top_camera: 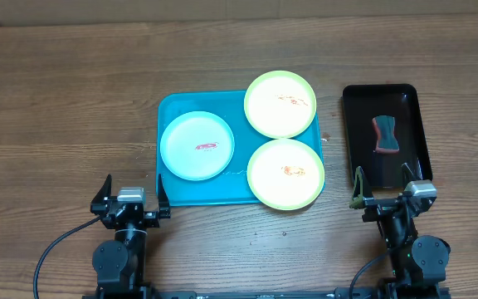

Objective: Clean dirty plates on tray and stack at the side

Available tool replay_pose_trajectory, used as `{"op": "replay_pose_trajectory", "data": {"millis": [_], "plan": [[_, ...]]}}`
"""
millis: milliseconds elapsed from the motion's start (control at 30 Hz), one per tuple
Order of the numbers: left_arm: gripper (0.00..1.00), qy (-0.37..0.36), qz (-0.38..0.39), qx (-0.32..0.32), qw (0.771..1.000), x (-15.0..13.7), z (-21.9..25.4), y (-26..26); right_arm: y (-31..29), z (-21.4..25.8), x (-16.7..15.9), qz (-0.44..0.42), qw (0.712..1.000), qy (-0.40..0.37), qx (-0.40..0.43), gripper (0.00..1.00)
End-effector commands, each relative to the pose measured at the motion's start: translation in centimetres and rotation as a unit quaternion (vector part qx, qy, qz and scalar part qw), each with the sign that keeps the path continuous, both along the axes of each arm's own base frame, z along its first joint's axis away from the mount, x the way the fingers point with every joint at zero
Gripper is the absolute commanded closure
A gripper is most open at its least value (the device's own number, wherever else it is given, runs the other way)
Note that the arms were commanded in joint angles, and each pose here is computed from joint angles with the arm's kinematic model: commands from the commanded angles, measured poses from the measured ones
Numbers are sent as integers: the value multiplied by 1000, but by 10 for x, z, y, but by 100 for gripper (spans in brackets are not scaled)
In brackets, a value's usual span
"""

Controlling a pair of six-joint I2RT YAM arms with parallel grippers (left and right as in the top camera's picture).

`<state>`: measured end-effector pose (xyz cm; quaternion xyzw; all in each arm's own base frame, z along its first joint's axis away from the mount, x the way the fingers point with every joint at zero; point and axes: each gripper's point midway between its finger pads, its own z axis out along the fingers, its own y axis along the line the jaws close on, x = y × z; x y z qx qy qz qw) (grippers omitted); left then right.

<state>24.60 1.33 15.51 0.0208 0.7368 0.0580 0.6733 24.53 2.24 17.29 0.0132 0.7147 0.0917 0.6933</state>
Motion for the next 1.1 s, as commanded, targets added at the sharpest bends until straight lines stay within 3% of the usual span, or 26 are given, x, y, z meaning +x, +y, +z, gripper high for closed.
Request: {"op": "replay_pose_trajectory", "data": {"millis": [0, 1067], "plan": [[0, -2, -5, 11, 1000, 0, 0, -2, 2, -3, 0, 3, 1000, 0, 2, 0], [0, -3, -7, 10, 1000, 0, 0, -3, -7, -2, 1, -21, 1000, -2, 0, 0]]}}
